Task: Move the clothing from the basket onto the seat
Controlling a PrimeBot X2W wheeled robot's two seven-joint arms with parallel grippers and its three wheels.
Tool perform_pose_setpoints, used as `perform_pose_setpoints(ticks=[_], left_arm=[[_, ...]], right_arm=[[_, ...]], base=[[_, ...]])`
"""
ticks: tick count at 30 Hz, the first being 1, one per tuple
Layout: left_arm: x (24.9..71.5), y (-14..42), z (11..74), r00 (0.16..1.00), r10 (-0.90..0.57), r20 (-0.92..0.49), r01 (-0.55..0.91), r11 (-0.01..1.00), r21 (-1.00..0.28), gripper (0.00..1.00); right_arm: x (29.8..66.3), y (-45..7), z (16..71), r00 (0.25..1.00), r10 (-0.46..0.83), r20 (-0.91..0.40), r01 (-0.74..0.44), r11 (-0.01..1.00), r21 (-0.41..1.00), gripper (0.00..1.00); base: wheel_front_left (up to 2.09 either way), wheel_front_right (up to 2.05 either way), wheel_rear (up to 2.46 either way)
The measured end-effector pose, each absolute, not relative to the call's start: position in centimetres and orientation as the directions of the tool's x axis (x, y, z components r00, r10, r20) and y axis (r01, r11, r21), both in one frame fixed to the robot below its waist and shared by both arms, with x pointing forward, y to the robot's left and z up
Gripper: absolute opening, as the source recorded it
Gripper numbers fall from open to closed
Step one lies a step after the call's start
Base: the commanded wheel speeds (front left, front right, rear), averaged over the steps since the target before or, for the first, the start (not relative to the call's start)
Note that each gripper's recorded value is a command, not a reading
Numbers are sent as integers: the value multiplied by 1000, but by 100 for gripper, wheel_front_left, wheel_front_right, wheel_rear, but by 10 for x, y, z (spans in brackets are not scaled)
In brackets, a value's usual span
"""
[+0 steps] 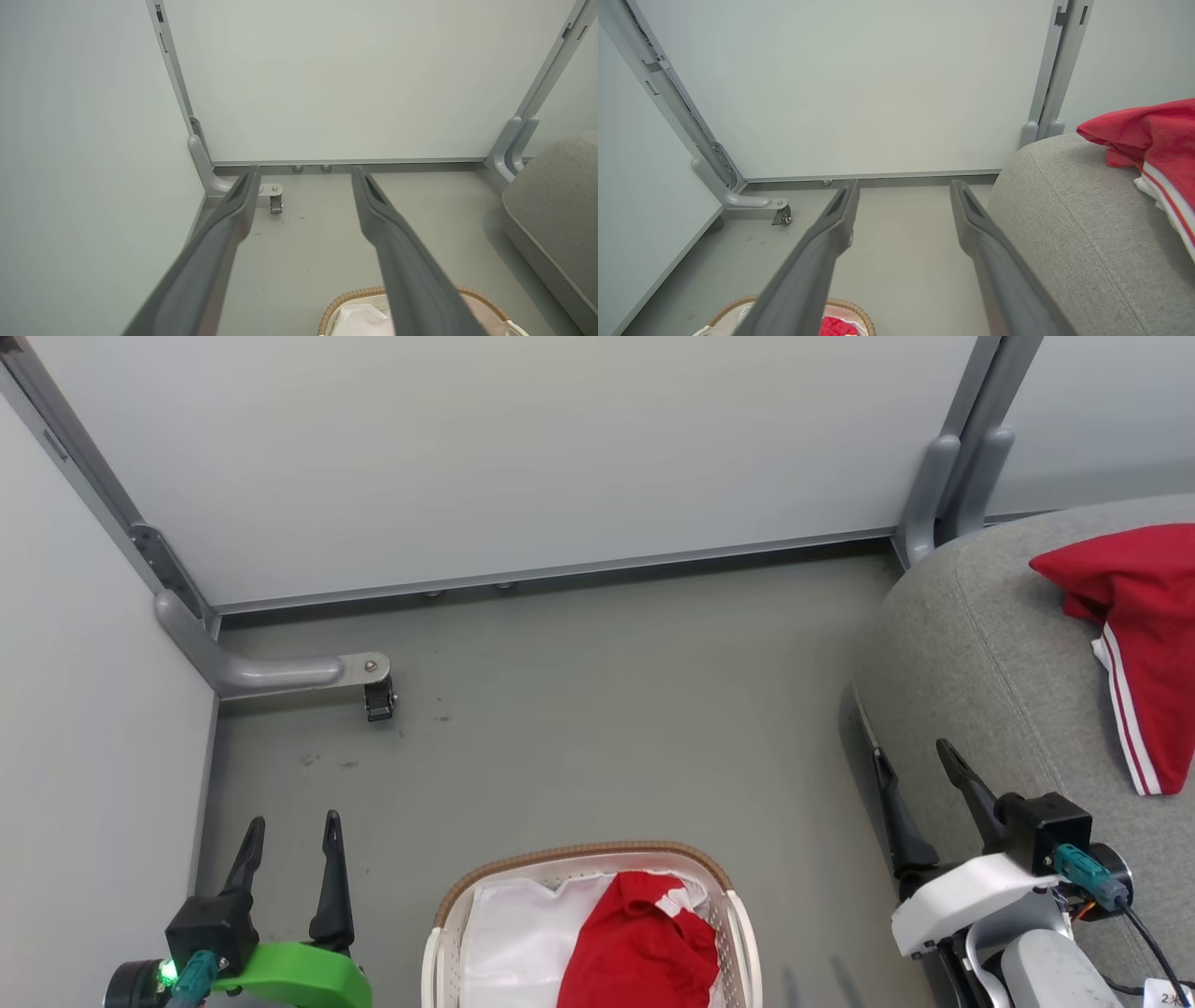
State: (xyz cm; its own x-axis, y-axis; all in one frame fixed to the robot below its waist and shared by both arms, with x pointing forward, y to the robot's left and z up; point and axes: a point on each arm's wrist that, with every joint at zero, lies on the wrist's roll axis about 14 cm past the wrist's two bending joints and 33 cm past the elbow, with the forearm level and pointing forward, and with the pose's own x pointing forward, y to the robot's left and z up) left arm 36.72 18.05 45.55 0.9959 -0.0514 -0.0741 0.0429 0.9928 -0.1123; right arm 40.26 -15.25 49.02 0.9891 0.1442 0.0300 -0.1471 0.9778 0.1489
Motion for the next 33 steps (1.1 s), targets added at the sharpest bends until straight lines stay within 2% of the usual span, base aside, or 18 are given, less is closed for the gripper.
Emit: perform_pose_setpoints(ticks=[10,17,24,33], left_arm=[[357,182,458,997,-44,-67,36,992,-121,100],[358,160,449,989,-112,-94,100,987,-127,100],[374,133,432,972,-187,-144,161,972,-173,100],[393,86,389,911,-322,-259,265,935,-235,100]], right_arm=[[394,-149,495,988,147,44,-152,975,163,100],[395,-148,489,989,147,26,-149,974,169,100],[414,-143,491,986,162,39,-166,972,166,100],[441,-143,480,986,163,24,-165,972,168,100]], base=[[0,0,0],[0,0,0],[0,0,0],[0,0,0]])
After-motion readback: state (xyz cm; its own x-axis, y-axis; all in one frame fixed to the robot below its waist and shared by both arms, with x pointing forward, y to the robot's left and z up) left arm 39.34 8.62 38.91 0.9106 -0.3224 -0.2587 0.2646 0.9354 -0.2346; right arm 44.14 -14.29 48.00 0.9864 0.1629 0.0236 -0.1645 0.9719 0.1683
